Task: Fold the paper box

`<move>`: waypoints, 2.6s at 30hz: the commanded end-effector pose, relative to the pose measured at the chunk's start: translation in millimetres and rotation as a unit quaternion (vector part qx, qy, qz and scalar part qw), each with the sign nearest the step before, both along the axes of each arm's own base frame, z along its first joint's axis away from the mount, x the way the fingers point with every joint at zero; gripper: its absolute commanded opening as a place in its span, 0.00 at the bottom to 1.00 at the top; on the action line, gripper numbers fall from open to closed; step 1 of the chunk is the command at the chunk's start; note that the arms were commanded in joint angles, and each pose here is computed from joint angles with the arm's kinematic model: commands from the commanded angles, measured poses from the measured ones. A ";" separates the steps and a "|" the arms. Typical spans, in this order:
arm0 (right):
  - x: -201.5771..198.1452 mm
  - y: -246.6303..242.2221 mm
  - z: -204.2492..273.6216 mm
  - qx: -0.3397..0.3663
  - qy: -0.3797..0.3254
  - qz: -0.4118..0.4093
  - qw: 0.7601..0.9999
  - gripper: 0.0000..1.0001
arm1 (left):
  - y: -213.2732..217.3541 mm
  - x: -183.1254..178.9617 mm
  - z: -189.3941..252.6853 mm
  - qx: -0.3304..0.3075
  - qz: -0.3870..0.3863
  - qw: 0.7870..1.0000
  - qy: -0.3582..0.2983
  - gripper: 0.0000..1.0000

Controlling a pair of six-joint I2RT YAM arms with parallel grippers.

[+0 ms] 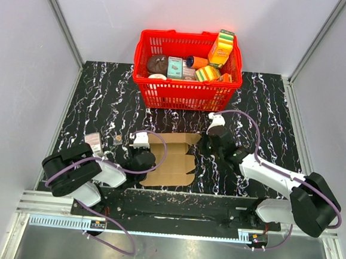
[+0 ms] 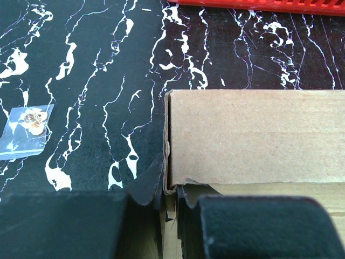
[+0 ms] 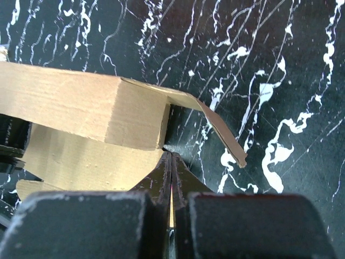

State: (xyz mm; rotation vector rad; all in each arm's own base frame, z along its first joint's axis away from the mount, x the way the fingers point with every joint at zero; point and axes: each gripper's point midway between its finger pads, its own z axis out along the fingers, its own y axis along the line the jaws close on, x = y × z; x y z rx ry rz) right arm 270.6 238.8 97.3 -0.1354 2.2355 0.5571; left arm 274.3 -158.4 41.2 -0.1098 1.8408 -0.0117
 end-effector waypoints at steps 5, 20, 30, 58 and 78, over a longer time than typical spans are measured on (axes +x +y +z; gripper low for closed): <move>28.5 25.9 35.7 0.017 -0.054 0.019 0.998 0.02 | -4.9 -10.7 -21.8 0.025 -0.031 0.998 0.039 0.00; 21.2 52.9 18.8 0.065 -0.016 0.057 0.996 0.01 | -10.1 -8.2 -19.5 0.026 -0.038 0.998 0.036 0.00; 21.6 46.7 12.6 0.052 -0.008 0.043 0.998 0.01 | -9.5 -9.1 -20.6 0.030 -0.039 0.998 0.037 0.00; 12.8 77.4 52.6 0.091 -0.037 0.142 0.985 0.02 | -20.1 -9.1 -32.8 0.055 -0.072 0.995 0.052 0.01; 13.8 85.1 25.6 0.088 -0.008 0.145 0.985 0.02 | -23.1 -9.2 -40.2 0.057 -0.074 0.994 0.061 0.40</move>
